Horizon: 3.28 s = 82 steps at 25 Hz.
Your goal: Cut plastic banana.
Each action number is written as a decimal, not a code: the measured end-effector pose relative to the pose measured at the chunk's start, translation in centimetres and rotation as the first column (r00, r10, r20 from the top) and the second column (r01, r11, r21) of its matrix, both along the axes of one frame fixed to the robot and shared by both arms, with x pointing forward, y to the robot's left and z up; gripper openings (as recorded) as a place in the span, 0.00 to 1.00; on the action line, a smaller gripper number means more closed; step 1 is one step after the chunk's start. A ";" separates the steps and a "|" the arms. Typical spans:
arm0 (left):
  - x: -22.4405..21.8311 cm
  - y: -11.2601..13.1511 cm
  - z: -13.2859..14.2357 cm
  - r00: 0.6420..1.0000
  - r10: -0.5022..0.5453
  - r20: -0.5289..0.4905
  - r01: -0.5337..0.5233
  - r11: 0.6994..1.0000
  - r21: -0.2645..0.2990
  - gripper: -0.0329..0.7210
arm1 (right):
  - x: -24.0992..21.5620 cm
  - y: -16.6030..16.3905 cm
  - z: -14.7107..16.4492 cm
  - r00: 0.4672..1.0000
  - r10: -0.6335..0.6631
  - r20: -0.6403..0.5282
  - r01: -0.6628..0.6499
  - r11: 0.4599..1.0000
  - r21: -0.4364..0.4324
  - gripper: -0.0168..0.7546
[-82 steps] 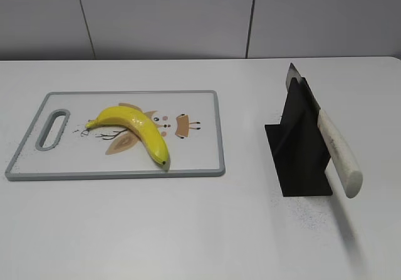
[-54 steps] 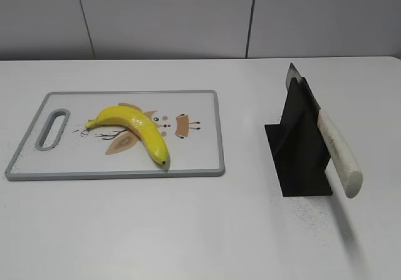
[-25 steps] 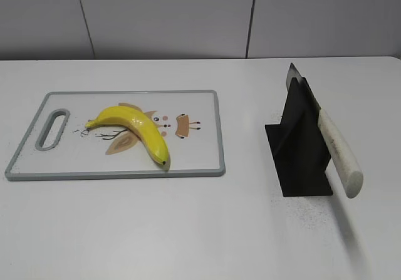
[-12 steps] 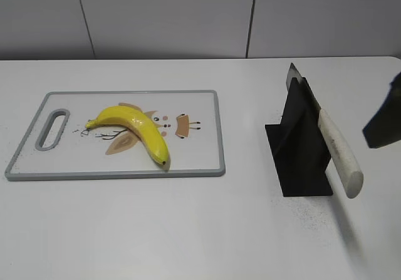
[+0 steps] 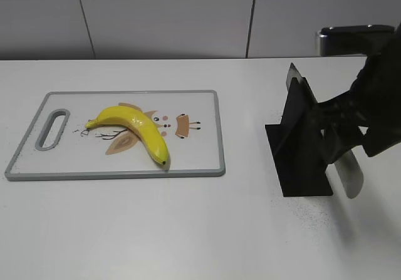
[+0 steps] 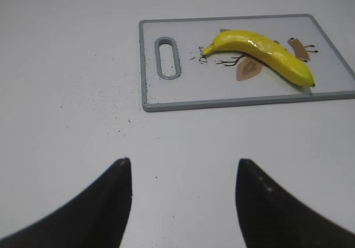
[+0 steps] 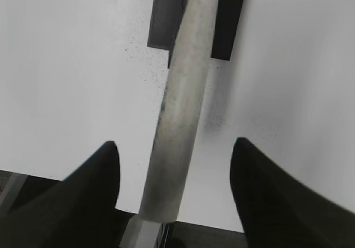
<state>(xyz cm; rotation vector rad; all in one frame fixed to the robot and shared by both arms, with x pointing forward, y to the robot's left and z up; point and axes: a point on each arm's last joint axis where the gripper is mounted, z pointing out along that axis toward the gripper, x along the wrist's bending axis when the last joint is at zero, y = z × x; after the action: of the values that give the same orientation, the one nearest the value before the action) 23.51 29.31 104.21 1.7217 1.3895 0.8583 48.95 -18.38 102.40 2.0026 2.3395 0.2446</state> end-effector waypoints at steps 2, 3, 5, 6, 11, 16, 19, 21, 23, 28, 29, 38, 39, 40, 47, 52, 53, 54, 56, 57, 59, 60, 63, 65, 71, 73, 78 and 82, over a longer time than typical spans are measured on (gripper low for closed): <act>0.0 0.0 0.0 1.000 0.000 0.000 0.000 1.000 0.000 0.81 | 0.5 0.2 -1.3 0.999 -0.003 -0.038 0.002 1.000 -0.018 0.63; 0.0 0.0 0.0 1.000 0.000 0.000 0.000 1.000 0.000 0.81 | 0.7 0.3 -1.8 0.999 -0.003 -0.050 0.002 1.000 -0.024 0.63; 0.0 0.0 0.0 1.000 0.000 0.000 0.000 1.000 0.000 0.81 | 1.2 0.5 -2.7 0.998 -0.007 -0.068 0.005 0.999 -0.032 0.60; 0.0 0.0 0.0 1.000 0.000 0.000 0.000 1.000 0.000 0.81 | 1.3 0.6 -3.0 0.997 -0.013 -0.074 0.010 0.999 -0.034 0.58; 0.0 0.0 0.0 1.000 0.000 0.000 0.000 1.000 0.000 0.81 | 1.5 0.8 -3.7 0.993 -0.058 -0.099 0.056 0.998 -0.027 0.36; 0.0 0.0 0.0 1.000 -0.001 0.000 0.001 1.000 -0.001 0.81 | 1.5 0.8 -3.7 0.986 -0.123 -0.108 0.121 0.992 -0.021 0.23; 0.0 0.0 0.0 1.000 -0.001 0.000 0.001 1.000 -0.001 0.81 | 1.4 0.8 -3.6 0.985 -0.135 -0.110 0.135 0.991 -0.012 0.23; 0.0 0.0 0.0 1.000 -0.001 0.000 0.001 1.000 -0.001 0.81 | 1.3 0.8 -3.1 0.985 -0.144 -0.099 0.145 0.989 0.002 0.23; 0.0 0.0 0.0 1.000 -0.001 0.000 0.001 1.000 -0.001 0.81 | 0.9 0.8 -2.2 0.985 -0.154 -0.080 0.157 0.987 0.027 0.23; 0.0 0.0 0.0 1.000 -0.001 0.000 0.001 1.000 -0.001 0.81 | 0.0 0.4 0.1 0.986 -0.168 -0.022 0.169 0.983 0.075 0.23; 0.0 0.0 0.0 1.000 -0.001 0.000 0.001 1.000 -0.001 0.81 | -0.2 0.3 0.6 0.985 -0.173 -0.009 0.173 0.981 0.084 0.23; 0.0 0.0 0.0 1.000 -0.001 0.000 0.001 1.000 -0.001 0.81 | -1.7 -0.6 4.0 0.974 -0.202 0.106 0.188 0.973 0.132 0.23; 0.0 0.0 0.0 1.000 -0.001 0.000 0.001 1.000 -0.001 0.81 | -1.8 -0.7 4.5 0.972 -0.203 0.123 0.185 0.972 0.142 0.23; 0.0 0.0 0.0 1.000 -0.001 0.000 0.001 1.000 -0.001 0.81 | -1.9 -0.8 5.1 0.970 -0.199 0.141 0.178 0.972 0.151 0.23; 0.8 0.0 1.9 0.998 0.005 0.063 -0.005 1.000 -0.002 0.81 | -1.4 -0.7 8.6 0.965 0.045 0.259 -0.069 0.994 0.085 0.23; 4.5 -0.4 4.6 0.996 -0.059 0.061 0.055 0.996 0.069 0.78 | 0.9 -0.2 9.9 0.924 0.290 0.249 -0.284 0.957 -0.062 0.23; 5.6 -0.6 5.1 0.996 -0.079 0.051 0.075 0.994 0.080 0.78 | 1.6 0.1 10.0 0.909 0.342 0.240 -0.330 0.940 -0.090 0.23; 6.7 -0.8 5.6 0.994 -0.104 0.037 0.100 0.990 0.095 0.77 | 2.3 0.3 10.1 0.889 0.393 0.234 -0.376 0.920 -0.115 0.23; 8.7 -1.1 6.5 0.987 -0.159 0.018 0.155 0.979 0.135 0.77 | 3.8 0.9 10.3 0.848 0.476 0.231 -0.451 0.879 -0.154 0.23; 9.9 -1.3 7.1 0.981 -0.193 0.003 0.190 0.968 0.165 0.77 | 4.7 1.3 10.3 0.823 0.519 0.232 -0.490 0.854 -0.173 0.23; 12.4 -1.6 8.0 0.967 -0.252 -0.034 0.253 0.942 0.220 0.77 | 6.2 2.0 10.3 0.768 0.597 0.230 -0.562 0.801 -0.204 0.23; 13.4 -1.7 8.8 0.958 -0.285 -0.038 0.285 0.924 0.255 0.77 | 6.9 2.4 10.2 0.731 0.643 0.228 -0.606 0.766 -0.215 0.23; 17.1 -2.3 10.5 0.914 -0.396 -0.088 0.401 0.847 0.350 0.77 | 8.6 3.6 9.8 0.595 0.773 0.220 -0.732 0.634 -0.248 0.23; 19.7 -2.7 11.0 0.872 -0.471 -0.135 0.483 0.779 0.401 0.77 | 9.6 4.2 9.4 0.491 0.847 0.205 -0.800 0.531 -0.279 0.23; 26.5 -5.8 10.9 0.706 -0.657 -0.262 0.685 0.542 0.486 0.77 | 11.8 6.1 6.6 0.173 0.971 0.166 -0.933 0.216 -0.289 0.23; 28.3 -7.3 10.1 0.653 -0.693 -0.306 0.735 0.481 0.478 0.77 | 12.2 6.8 5.9 0.129 0.974 0.186 -0.947 0.177 -0.270 0.23; 31.2 -10.5 7.5 0.538 -0.738 -0.407 0.821 0.352 0.449 0.77 | 13.0 7.8 4.6 0.093 0.968 0.234 -0.963 0.147 -0.227 0.23; 32.5 -11.3 5.3 0.498 -0.731 -0.466 0.852 0.314 0.418 0.77 | 13.3 8.2 4.1 0.082 0.963 0.258 -0.966 0.140 -0.217 0.23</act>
<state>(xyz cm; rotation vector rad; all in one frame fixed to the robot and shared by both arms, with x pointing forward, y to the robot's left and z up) 56.02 17.96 109.46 2.6806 0.0985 0.5425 62.21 -10.14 106.48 -0.0986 2.8980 0.5632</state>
